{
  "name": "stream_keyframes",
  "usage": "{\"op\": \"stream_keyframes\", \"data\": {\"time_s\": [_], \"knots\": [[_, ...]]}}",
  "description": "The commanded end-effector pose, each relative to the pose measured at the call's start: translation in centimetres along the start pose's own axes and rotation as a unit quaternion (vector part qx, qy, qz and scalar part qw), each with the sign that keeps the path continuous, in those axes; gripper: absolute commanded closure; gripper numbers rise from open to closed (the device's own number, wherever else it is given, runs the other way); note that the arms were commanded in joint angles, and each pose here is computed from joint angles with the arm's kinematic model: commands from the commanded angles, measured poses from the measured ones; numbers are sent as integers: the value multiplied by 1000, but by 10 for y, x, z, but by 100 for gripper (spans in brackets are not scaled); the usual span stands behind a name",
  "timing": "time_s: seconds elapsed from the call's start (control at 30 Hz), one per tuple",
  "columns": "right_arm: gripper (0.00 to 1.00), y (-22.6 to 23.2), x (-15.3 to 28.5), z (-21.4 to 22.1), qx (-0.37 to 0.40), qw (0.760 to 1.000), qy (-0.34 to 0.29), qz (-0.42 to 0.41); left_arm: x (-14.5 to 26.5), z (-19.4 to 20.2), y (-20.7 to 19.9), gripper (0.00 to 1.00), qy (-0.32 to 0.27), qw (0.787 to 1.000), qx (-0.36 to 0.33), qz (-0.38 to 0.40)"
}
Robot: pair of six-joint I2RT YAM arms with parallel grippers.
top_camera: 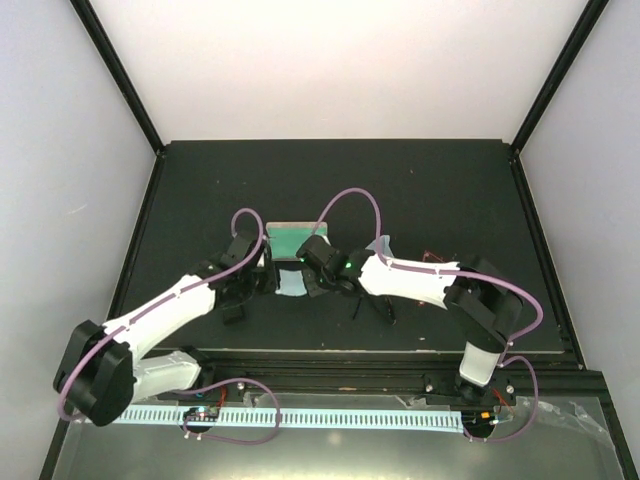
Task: Organize the sunglasses
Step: Place the glasses cleaning cloth in the sunglasses case.
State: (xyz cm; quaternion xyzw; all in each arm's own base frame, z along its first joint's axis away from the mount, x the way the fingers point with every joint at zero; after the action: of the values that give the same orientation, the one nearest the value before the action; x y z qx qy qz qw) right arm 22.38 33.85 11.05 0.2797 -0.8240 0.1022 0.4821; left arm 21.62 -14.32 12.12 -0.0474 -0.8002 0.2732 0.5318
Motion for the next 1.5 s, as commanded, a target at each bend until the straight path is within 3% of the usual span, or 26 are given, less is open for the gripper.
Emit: {"op": "stream_keyframes", "data": {"time_s": [0.0, 0.23, 0.57, 1.47], "knots": [[99, -13, 17, -36, -12, 998, -50, 23, 9, -30, -20, 99, -21, 999, -42, -1], [99, -32, 15, -69, -29, 995, -77, 50, -6, -68, -37, 98, -16, 998, -60, -7], [99, -42, -11, -92, -36, 994, -67, 75, -34, -104, -45, 99, -6, 997, -71, -22], [99, -57, -53, -84, -49, 996, -28, 69, -63, -126, -29, 98, -1, 996, -64, -60]]}}
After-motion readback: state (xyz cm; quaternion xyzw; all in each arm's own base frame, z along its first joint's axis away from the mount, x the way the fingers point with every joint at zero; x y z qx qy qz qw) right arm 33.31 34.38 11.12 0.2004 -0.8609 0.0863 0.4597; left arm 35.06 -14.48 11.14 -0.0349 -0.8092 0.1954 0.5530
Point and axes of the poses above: each gripper's point midway between its finger pads, its own x axis back along the fingers, its own y axis along the line the jaws close on, z = x × y, the point moved 5 cm from there along x, back along the fingers, and after that the axes turned 10 degrees about x, right-handed, at the moved point
